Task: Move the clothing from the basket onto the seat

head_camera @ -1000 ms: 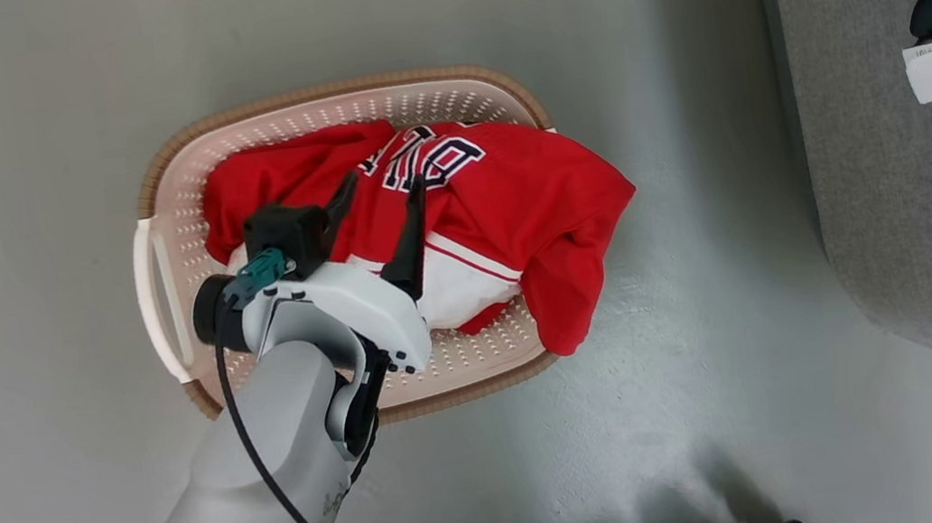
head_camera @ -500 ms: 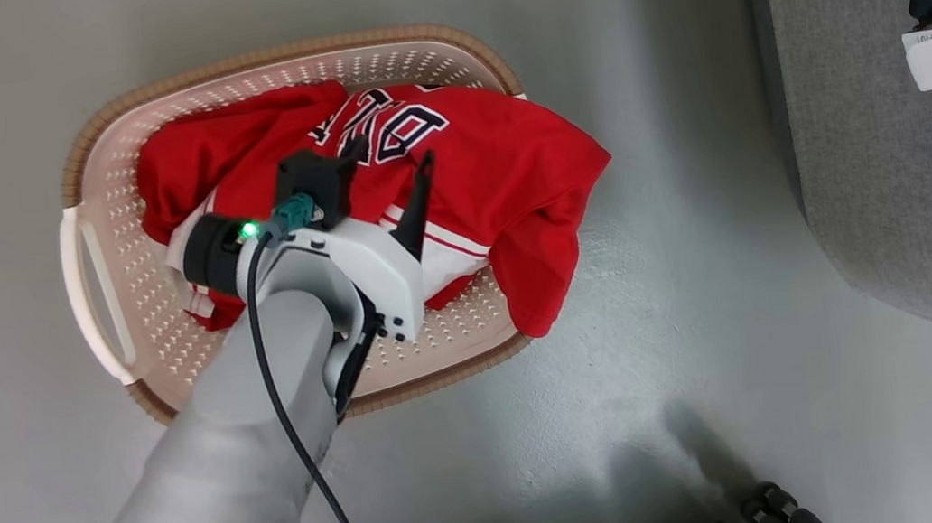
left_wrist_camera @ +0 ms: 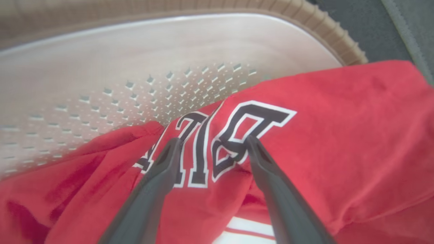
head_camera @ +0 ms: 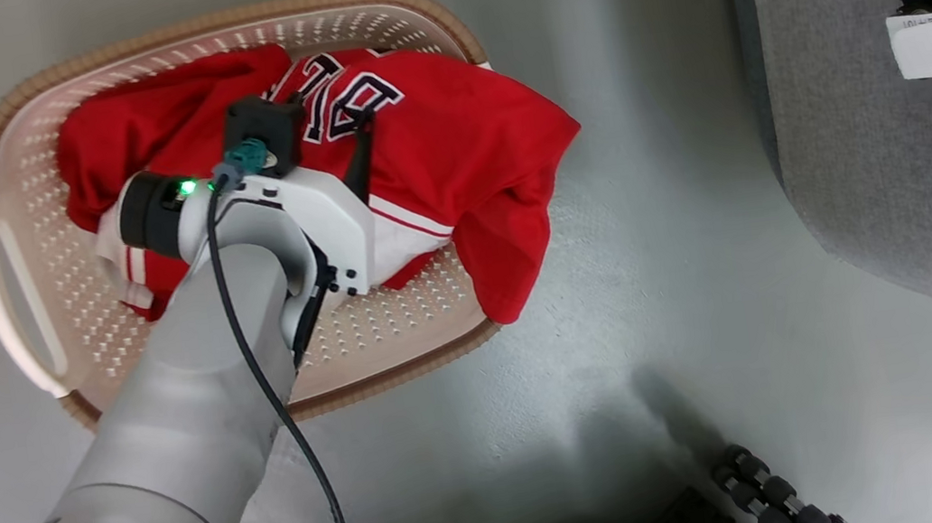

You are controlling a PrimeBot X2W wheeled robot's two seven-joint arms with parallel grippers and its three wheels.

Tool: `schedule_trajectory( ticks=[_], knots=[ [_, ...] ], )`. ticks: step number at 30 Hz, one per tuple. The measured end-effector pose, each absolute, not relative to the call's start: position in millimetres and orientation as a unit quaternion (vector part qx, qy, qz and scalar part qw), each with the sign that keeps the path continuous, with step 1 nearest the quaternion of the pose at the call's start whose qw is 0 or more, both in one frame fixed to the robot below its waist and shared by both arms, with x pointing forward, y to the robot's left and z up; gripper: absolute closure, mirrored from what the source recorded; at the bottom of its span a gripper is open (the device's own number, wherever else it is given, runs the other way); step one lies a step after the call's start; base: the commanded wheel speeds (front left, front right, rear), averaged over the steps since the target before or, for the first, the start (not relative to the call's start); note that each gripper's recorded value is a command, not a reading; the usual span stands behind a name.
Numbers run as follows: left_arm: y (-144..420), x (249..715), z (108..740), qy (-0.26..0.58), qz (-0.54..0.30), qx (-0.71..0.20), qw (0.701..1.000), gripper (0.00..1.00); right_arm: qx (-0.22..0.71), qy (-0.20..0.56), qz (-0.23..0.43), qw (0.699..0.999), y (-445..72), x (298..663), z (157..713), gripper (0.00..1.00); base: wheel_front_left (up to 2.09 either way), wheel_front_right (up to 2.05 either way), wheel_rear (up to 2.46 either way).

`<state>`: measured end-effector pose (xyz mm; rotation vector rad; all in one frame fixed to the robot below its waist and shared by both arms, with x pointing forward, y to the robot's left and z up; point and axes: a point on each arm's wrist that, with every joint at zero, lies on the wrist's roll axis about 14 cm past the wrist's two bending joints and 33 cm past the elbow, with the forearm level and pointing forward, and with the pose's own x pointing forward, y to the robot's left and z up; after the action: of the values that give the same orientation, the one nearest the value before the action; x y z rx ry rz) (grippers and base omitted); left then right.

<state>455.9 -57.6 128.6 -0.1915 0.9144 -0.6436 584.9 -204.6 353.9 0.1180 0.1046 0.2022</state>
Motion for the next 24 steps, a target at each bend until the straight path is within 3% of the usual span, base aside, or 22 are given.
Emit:
schedule_trajectory(
  ticks=[14,15,16,24],
  knots=[
    [-61,442,96,0.497,-0.289,-0.088,0.814,0.0,0.057,0.041,0.104,0.992,-204,587,356,0.0,0.0,0.0,0.0],
    [-61,442,97,0.497,-0.29,-0.087,0.813,0.36,0.058,0.041,0.104,0.992,-203,587,356,0.0,0.0,0.0,0.0],
    [-62,444,97,0.496,-0.289,-0.088,0.814,1.0,0.06,0.041,0.104,0.992,-203,587,356,0.0,0.0,0.0,0.0],
    [-56,455,117,0.475,-0.287,-0.085,0.828,1.0,0.067,0.023,0.105,0.992,-198,590,375,0.0,0.0,0.0,0.0]
  ],
)
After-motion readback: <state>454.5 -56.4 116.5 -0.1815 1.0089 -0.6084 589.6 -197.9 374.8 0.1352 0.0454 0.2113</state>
